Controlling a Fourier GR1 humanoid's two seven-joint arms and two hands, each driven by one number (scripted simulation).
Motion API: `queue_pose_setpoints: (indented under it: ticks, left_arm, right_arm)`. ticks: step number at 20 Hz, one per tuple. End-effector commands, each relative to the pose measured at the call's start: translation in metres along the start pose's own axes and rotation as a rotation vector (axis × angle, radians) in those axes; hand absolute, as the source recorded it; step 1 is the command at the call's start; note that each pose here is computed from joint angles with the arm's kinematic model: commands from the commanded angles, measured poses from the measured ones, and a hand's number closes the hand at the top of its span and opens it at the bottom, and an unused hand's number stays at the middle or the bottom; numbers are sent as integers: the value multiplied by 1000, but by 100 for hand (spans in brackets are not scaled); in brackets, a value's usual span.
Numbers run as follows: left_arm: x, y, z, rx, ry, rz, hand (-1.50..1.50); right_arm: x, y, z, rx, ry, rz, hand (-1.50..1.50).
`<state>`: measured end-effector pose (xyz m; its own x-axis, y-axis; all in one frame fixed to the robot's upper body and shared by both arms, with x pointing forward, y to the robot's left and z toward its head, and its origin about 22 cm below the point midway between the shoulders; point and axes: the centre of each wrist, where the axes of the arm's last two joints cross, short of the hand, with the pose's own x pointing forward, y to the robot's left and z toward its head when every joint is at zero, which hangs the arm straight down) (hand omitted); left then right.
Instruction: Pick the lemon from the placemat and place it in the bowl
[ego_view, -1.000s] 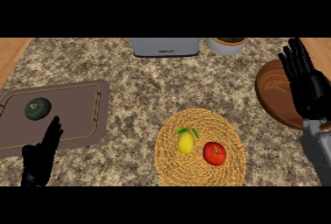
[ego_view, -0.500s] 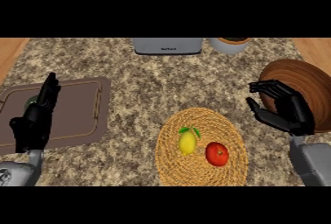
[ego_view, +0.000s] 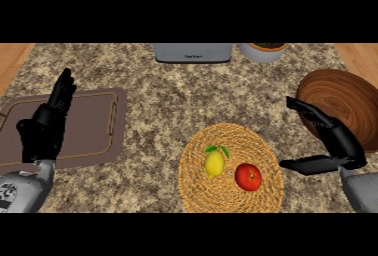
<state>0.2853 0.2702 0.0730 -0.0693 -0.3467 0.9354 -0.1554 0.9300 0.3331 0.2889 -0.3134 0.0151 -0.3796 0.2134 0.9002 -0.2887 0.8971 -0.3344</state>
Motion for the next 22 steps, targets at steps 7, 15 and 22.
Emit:
queue_pose_setpoints:
  ticks: [7, 15, 22]
  left_arm:
    - [4, 6, -9, 4, -17, -9, 0]
    - [9, 3, -15, 2, -1, 0, 0]
    - [10, -10, -5, -1, 0, -5, 0]
  right_arm:
    - [67, 13, -59, 319, 189, 416, -150]
    - [108, 72, -98, 542, 276, 465, -150]
    - [92, 120, -106, 659, 344, 536, -150]
